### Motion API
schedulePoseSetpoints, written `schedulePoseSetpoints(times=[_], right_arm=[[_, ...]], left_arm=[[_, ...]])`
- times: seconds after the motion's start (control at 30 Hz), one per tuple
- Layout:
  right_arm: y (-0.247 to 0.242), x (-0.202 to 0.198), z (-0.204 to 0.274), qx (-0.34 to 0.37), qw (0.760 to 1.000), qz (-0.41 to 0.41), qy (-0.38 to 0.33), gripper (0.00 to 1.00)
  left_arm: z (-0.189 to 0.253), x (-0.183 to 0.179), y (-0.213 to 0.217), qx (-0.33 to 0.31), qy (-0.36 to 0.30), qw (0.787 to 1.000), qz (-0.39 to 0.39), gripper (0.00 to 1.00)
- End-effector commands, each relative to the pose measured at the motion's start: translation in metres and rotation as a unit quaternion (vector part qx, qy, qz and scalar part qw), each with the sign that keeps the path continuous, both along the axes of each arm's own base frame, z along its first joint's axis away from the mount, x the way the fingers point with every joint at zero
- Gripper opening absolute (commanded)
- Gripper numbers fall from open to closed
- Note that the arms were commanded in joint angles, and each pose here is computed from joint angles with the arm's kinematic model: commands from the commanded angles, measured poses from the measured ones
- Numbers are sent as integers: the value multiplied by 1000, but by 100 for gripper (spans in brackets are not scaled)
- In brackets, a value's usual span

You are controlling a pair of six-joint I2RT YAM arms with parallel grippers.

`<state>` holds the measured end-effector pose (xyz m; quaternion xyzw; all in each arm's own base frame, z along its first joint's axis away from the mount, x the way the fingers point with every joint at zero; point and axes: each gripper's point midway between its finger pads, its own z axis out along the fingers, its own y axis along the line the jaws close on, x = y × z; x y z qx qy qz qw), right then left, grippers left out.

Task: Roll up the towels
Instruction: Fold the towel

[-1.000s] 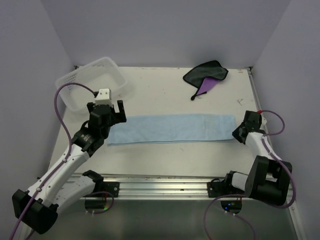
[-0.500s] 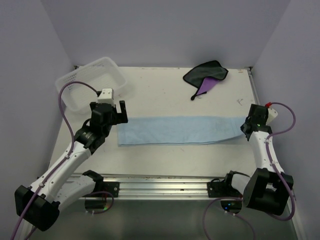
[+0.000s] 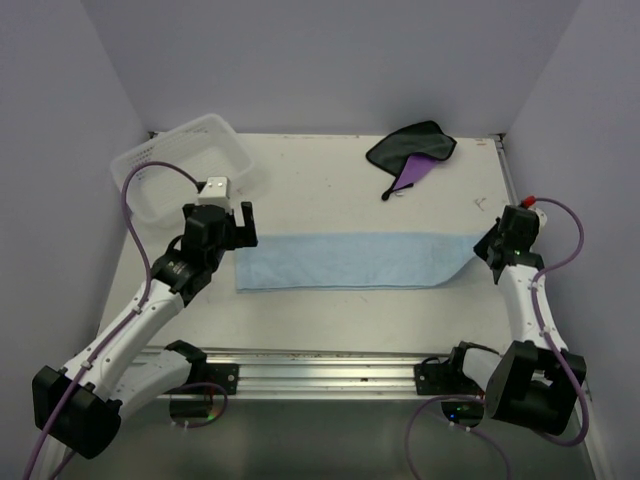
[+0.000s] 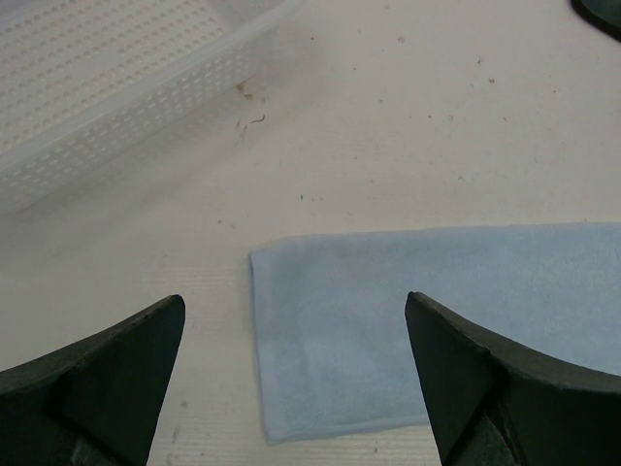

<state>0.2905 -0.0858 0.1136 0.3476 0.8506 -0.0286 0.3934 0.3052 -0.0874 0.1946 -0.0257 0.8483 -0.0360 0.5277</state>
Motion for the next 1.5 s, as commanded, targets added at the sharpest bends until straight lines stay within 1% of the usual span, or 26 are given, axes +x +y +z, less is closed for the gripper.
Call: schedulePoseSetpoints(times=[0.0,0.1,0.3,0.57,0.73,1.03,1.17,1.47], right_arm=[[17,15,6,29,998,43,-35,0],[24,16,5,42,997,49,-40,0],[52,28,13,63,990,109,-64,0],[89,50,42,69,979,172,-87,0],[112,61,66,84,969,205,-108,0],[156,75,96,101,951,259,-133,0],[180,78,103,103,942,291,-134,0],[220,82,118,124,923,332,-148,0]], left_arm=[[15,6,-4,-6,-22,1000,-11,100],[15,6,-4,-6,-23,1000,-11,100],[17,5,-2,-6,-26,1000,-7,99],[17,5,-2,-5,-27,1000,-7,100],[19,4,0,-4,-31,1000,-4,100],[21,3,1,-5,-34,999,-6,99],[22,3,1,-6,-35,999,-6,100],[23,2,0,-6,-38,999,-13,100]])
